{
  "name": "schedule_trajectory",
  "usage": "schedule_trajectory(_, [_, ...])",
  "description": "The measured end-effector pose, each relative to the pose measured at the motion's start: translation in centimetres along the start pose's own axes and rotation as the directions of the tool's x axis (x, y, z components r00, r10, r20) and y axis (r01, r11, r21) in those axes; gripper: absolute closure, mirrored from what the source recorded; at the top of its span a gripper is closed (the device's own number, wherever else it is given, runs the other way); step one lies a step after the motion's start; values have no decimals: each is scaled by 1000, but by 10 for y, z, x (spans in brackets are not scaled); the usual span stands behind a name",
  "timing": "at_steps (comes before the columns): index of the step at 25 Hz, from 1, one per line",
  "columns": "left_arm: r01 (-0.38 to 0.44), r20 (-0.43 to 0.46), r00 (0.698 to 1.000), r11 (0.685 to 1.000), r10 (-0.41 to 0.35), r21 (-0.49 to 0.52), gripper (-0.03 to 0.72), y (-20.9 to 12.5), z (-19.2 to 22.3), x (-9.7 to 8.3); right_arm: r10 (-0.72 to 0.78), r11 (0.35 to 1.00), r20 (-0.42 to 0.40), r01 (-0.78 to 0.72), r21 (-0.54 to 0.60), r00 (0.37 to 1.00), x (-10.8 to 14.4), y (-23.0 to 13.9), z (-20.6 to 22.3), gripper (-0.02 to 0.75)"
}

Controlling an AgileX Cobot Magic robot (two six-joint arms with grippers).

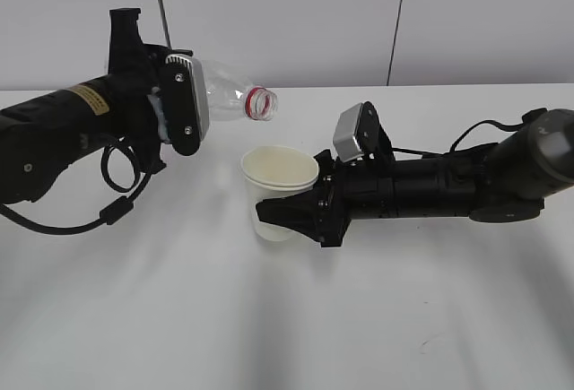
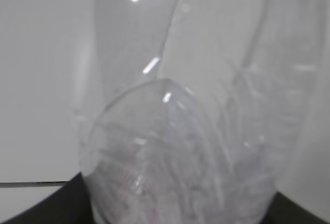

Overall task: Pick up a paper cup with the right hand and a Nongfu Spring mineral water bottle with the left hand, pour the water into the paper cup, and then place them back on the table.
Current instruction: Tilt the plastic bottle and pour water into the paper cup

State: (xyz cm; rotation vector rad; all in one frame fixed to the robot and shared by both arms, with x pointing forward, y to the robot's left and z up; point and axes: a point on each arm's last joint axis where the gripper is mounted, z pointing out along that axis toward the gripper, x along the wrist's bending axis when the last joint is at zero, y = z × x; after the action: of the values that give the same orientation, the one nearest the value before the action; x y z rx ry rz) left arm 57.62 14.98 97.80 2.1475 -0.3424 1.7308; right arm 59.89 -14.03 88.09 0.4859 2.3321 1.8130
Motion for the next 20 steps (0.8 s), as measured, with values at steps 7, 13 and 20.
schedule_trajectory(7, [-37, -25, 999, 999, 37, 4, 333, 0, 0, 2, 0, 1000, 0, 0, 0, 1000, 0, 0, 0, 255])
schedule_trajectory(13, [-85, -36, 996, 996, 86, 5, 333, 0, 0, 3, 0, 1000, 1, 0, 2, 1000, 0, 0, 0, 255])
schedule_trajectory(20, [-114, -72, 991, 994, 114, 5, 333, 0, 0, 7, 0, 1000, 1, 0, 2, 1000, 0, 0, 0, 255])
